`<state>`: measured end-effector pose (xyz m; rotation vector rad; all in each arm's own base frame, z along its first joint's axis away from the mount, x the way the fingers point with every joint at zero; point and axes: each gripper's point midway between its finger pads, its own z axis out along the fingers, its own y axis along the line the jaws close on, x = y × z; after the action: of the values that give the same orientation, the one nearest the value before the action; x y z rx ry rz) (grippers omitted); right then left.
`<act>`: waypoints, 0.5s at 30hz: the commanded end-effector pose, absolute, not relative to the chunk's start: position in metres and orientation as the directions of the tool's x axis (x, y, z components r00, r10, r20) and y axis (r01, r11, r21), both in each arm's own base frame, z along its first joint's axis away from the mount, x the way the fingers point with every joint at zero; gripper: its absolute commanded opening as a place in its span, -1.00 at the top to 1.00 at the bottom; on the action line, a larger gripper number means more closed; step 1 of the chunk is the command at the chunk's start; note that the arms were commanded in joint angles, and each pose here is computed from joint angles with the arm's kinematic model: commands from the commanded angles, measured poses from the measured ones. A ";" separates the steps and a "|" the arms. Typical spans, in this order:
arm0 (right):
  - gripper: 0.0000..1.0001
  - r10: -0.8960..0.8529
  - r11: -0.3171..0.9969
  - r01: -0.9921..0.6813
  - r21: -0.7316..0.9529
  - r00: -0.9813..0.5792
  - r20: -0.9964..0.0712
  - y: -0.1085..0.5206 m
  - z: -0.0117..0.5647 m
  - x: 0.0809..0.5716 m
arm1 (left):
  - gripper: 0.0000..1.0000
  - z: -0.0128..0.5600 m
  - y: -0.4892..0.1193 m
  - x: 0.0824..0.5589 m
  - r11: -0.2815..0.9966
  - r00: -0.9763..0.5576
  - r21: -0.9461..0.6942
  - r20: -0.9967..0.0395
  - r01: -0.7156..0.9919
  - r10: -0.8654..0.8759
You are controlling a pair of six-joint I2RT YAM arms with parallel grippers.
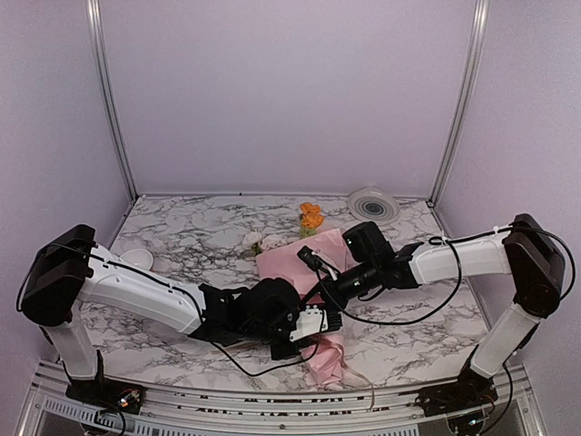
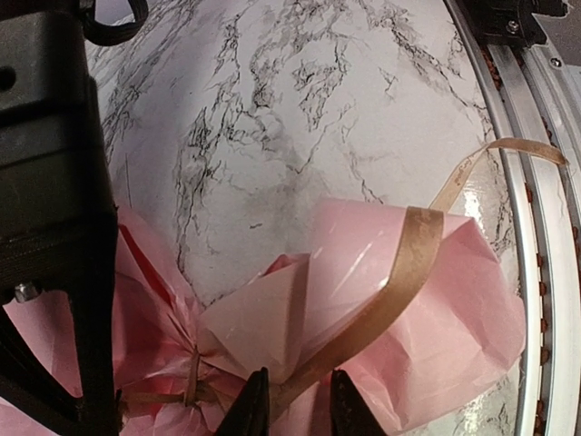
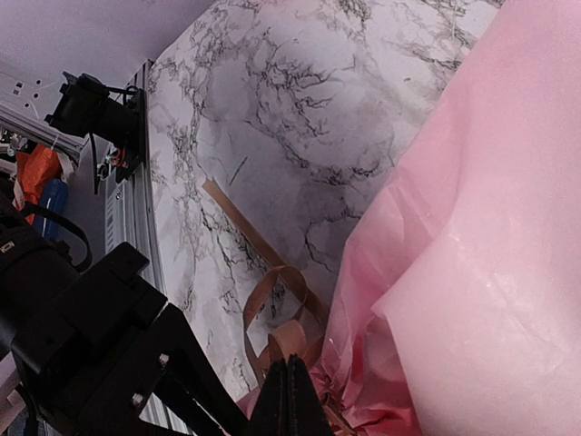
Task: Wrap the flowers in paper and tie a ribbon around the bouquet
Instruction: Cross the half-tied ribbon over the folded bouquet.
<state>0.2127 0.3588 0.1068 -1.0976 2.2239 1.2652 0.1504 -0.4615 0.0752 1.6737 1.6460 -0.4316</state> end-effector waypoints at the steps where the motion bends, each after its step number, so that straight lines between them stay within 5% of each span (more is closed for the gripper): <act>1: 1.00 -0.430 0.281 -0.782 0.557 -0.621 -0.655 0.360 0.118 0.217 | 0.52 0.066 -0.455 0.153 0.105 0.080 0.229 -0.676 0.968 0.733; 9: 1.00 -0.427 0.276 -0.784 0.555 -0.618 -0.660 0.361 0.121 0.217 | 0.49 0.066 -0.457 0.165 0.153 0.045 0.231 -0.674 0.961 0.738; 15: 1.00 -0.425 0.273 -0.785 0.556 -0.617 -0.662 0.361 0.122 0.217 | 0.82 0.074 -0.452 0.175 0.209 0.023 0.254 -0.686 0.944 0.727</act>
<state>0.2124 0.3589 0.1070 -1.0991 2.2230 1.2678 0.1653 -0.4543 0.0666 1.6149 1.7305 -0.4015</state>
